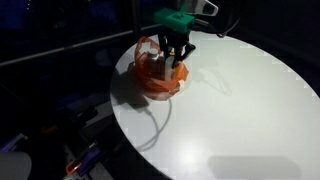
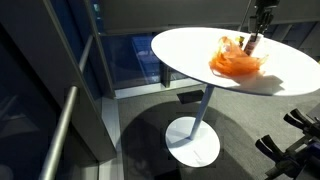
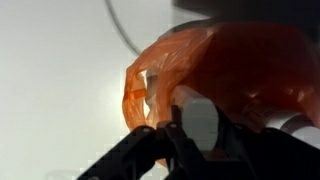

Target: Remove the white bottle from the plastic bag

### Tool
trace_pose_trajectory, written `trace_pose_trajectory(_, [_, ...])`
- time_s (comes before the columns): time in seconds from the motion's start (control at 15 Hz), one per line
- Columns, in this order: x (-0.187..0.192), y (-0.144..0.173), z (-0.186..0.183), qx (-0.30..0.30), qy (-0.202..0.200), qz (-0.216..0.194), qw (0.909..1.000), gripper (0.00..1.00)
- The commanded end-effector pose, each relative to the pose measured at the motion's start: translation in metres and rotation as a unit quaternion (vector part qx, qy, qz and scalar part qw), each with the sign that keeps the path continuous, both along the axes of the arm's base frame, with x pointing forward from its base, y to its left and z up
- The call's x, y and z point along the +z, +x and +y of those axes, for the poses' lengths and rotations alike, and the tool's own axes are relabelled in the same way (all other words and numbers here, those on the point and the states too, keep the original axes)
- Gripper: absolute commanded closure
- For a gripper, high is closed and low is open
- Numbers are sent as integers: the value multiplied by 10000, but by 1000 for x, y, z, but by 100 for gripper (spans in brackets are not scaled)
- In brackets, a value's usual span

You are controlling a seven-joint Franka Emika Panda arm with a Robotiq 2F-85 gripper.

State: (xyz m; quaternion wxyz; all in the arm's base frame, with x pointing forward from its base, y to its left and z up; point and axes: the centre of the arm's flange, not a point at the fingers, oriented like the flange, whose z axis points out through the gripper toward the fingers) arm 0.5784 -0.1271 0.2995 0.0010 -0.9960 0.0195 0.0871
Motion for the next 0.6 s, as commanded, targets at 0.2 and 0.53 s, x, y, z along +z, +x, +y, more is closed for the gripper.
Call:
trace_pose_trajectory(0.2, [70,-13,4,-70,110,-138,9998,89])
trace_pose_trajectory(0.53, [112,-4,-9,-385,105,-316,9987,89])
